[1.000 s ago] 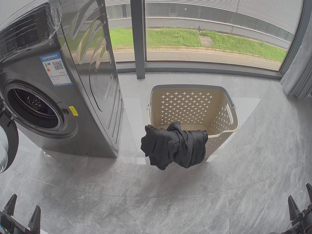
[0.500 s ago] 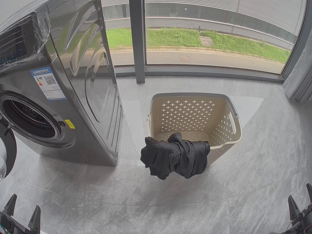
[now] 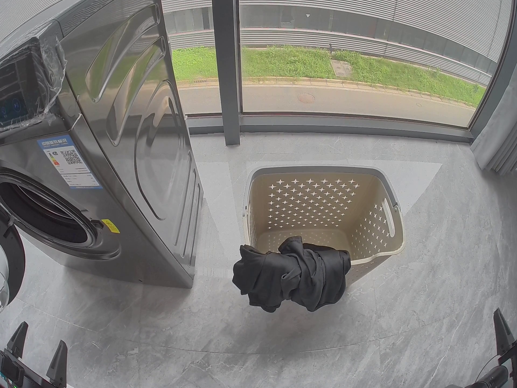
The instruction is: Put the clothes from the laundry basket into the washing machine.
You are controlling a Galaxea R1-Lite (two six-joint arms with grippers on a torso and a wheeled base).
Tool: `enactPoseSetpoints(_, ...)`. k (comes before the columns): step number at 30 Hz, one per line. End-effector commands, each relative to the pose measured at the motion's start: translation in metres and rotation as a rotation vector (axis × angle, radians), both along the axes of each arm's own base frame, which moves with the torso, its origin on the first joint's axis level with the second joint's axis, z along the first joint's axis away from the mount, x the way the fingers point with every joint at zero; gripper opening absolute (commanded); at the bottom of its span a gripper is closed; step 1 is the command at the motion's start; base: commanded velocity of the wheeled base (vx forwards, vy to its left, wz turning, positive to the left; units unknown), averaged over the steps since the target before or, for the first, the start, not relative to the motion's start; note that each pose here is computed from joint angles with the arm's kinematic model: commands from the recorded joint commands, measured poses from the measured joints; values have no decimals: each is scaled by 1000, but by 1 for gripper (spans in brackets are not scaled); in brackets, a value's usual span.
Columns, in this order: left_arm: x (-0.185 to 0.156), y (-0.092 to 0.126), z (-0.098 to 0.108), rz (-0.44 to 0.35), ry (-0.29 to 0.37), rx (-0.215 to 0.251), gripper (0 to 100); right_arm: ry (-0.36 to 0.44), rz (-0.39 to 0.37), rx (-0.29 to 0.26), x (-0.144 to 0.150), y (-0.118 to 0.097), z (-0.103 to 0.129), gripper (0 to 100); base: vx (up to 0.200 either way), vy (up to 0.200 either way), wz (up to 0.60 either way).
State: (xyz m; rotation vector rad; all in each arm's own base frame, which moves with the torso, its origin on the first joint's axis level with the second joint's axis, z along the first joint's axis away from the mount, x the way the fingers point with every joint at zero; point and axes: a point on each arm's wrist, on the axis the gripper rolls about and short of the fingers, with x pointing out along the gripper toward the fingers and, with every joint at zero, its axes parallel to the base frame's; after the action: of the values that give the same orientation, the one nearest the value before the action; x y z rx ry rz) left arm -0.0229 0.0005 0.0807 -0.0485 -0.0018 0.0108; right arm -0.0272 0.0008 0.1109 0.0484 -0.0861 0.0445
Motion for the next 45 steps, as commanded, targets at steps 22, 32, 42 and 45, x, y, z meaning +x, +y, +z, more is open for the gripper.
enactPoseSetpoints(22, 0, 0, -5, 0, 3, 1, 100, 676, 395, 169, 179, 64, 13, 100, -27, 0, 0)
enactPoseSetpoints(32, 0, 0, -5, 0, 3, 1, 100, 692, 389, 163, 231, 109, 0, 100, 0, 0, 0)
enactPoseSetpoints(42, 0, 0, -5, 0, 3, -1, 100, 746, 314, 137, 273, 128, -24, 100, 0, 0, 0)
enactPoseSetpoints(45, 0, 0, -5, -2, 3, -1, 100, 766, 302, 132, 287, 134, -34, 100, 0, 0, 0)
